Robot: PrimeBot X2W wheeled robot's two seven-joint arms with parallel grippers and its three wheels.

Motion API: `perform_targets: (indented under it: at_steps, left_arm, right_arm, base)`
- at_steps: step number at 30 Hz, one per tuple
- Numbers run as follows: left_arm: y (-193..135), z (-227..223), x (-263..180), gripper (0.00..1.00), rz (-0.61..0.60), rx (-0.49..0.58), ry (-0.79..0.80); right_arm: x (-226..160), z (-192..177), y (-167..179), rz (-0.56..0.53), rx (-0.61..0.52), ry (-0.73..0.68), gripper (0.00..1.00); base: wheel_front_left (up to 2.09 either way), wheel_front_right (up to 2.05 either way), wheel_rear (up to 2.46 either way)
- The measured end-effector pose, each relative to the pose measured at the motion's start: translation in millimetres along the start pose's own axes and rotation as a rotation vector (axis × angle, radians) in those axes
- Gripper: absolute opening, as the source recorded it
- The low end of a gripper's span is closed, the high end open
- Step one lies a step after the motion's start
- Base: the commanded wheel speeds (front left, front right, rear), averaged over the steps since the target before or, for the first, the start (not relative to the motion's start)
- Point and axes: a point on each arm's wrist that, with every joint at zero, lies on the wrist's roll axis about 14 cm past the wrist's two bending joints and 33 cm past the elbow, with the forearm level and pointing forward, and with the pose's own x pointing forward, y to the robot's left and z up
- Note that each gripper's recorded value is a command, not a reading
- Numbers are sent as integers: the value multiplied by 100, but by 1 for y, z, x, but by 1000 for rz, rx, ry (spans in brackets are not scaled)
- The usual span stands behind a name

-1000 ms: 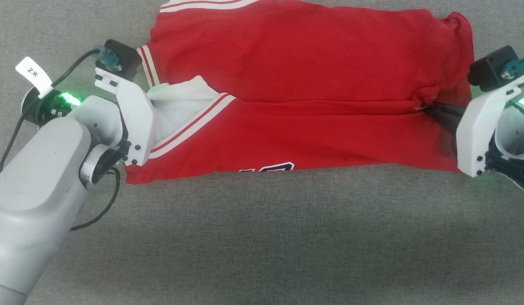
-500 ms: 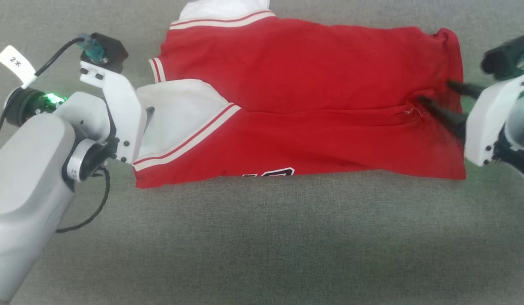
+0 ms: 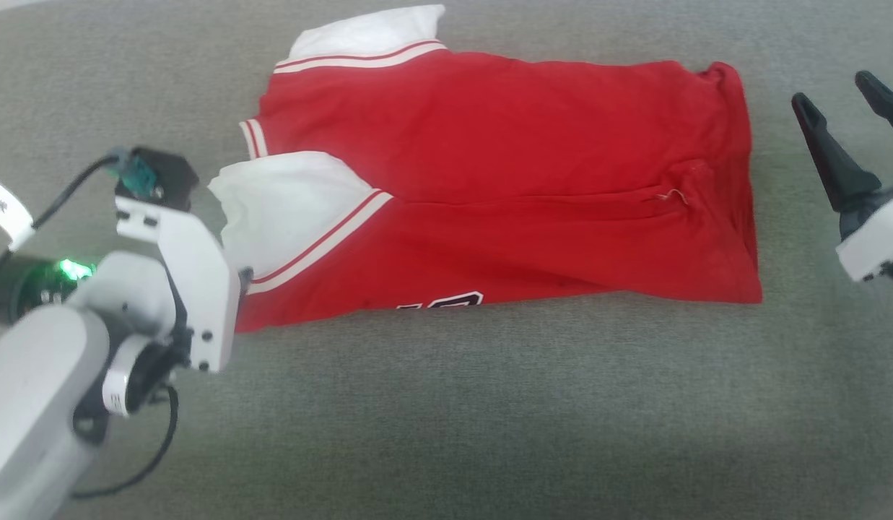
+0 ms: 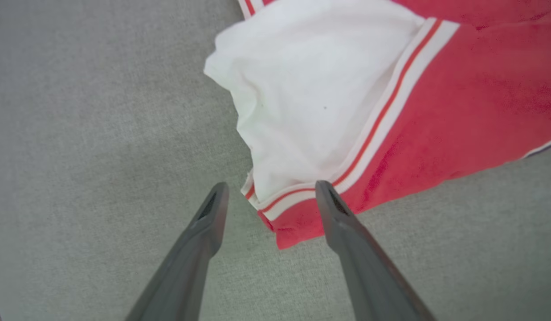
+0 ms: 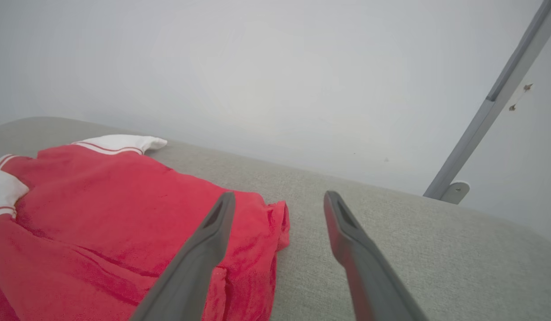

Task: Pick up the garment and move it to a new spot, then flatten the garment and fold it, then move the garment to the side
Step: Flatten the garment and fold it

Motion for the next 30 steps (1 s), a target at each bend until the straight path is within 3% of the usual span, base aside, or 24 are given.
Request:
perform_targets:
  at_steps: [9, 21, 22, 23, 24, 30]
  left_arm:
    - [-10, -25, 3, 100, 1, -55, 85]
    - [-8, -44, 43, 100, 3, -149, 163]
    - [-8, -46, 46, 84, -1, -150, 174]
    - [-9, -48, 48, 14, -7, -152, 184]
    - [-10, -48, 50, 0, -14, -148, 191]
    - [-14, -48, 55, 0, -40, -139, 192]
  right_arm:
    - [-31, 5, -11, -134, 12, -125, 100]
    - [-61, -21, -10, -220, 75, -57, 100]
    - [-62, -24, -10, -221, 80, -44, 100]
    - [-63, -27, -7, -216, 85, -30, 100]
    - [-64, -29, -5, -214, 90, -20, 100]
    - [-68, -52, 10, -183, 156, 97, 100]
  base:
    - [0, 0, 0]
    - [0, 0, 0]
    - [0, 0, 0]
    - [0, 0, 0]
    - [0, 0, 0]
    - [0, 0, 0]
